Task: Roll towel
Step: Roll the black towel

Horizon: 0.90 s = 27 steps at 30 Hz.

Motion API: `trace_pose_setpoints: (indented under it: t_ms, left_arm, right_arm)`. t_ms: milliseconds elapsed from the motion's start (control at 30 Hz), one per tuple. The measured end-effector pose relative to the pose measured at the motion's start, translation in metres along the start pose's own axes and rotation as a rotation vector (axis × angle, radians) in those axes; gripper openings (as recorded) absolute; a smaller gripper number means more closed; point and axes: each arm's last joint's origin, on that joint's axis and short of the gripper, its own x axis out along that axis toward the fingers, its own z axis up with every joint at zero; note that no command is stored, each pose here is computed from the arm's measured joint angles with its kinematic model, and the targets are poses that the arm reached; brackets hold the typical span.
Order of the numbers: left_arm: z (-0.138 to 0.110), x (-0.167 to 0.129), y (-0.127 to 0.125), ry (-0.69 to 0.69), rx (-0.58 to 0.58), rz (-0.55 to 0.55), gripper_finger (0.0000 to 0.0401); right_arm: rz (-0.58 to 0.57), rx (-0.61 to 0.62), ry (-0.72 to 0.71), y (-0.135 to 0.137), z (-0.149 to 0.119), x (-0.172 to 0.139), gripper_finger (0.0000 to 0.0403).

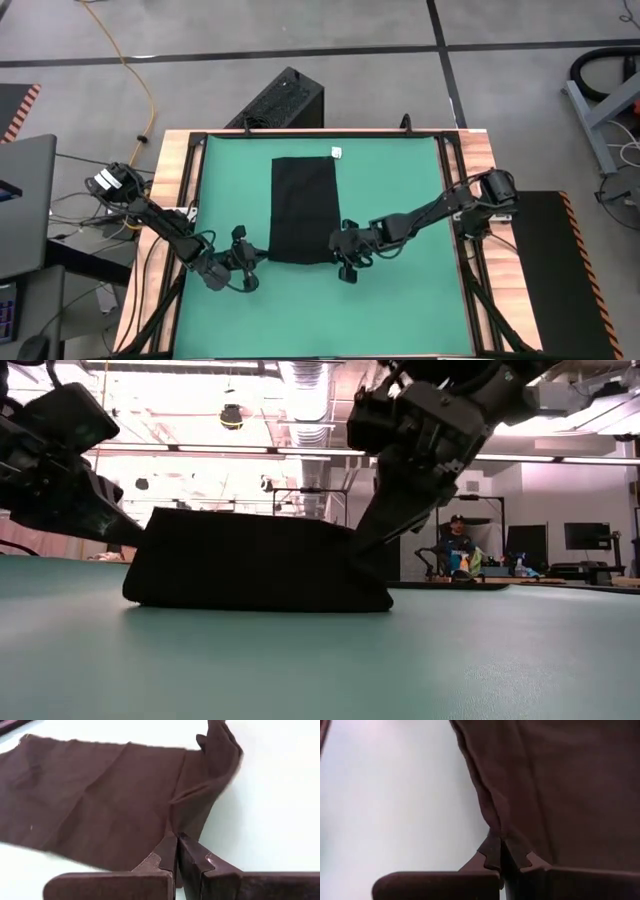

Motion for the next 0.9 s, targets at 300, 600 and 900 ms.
trace_pose_setpoints:
  t_ms: [300, 600, 900]
  left_arm:
    - [-0.008, 0.000, 0.004, 0.071, -0.028, 0.017, 0.0000]
    - [-0.009, 0.000, 0.005, 0.082, -0.025, 0.013, 0.0000]
    - [-0.014, -0.001, 0.005, 0.152, -0.006, -0.027, 0.0000]
  right_arm:
    - [-0.049, 0.012, 0.059, -0.015, -0.002, 0.002, 0.0013]
    - [-0.070, 0.012, 0.090, -0.024, -0.013, 0.028, 0.0013]
    - [-0.069, 0.023, 0.081, -0.024, -0.016, 0.036, 0.0013]
